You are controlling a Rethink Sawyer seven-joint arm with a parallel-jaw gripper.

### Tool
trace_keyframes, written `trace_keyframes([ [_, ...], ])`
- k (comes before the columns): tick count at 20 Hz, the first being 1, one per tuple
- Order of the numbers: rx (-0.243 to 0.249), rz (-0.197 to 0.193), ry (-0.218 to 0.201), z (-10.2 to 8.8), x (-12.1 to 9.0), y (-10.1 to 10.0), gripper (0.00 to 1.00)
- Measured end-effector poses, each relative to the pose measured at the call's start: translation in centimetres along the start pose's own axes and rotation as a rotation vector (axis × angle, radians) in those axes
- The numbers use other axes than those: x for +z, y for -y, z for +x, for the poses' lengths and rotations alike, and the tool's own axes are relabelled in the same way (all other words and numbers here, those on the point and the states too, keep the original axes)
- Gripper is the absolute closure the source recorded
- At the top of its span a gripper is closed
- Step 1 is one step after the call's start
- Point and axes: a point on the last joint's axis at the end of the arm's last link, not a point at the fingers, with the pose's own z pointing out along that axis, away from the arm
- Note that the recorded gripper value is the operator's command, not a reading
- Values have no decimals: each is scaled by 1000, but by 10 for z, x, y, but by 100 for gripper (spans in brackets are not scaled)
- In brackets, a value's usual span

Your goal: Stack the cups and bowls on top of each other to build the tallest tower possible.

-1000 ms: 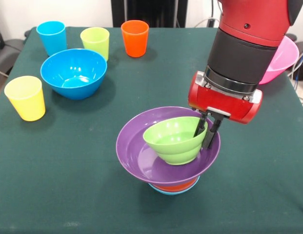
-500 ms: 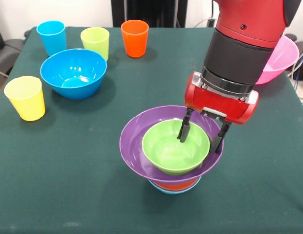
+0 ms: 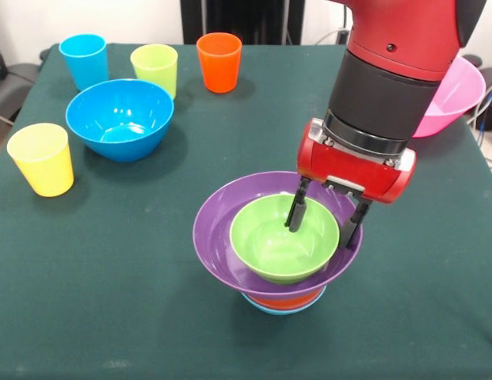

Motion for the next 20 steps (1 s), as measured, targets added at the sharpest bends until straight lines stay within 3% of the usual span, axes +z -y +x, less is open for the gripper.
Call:
trace_keyframes([
  [13, 0, 0, 1, -1, -2, 0, 0],
  [20, 6, -6, 20, -10, -19, 2, 0],
])
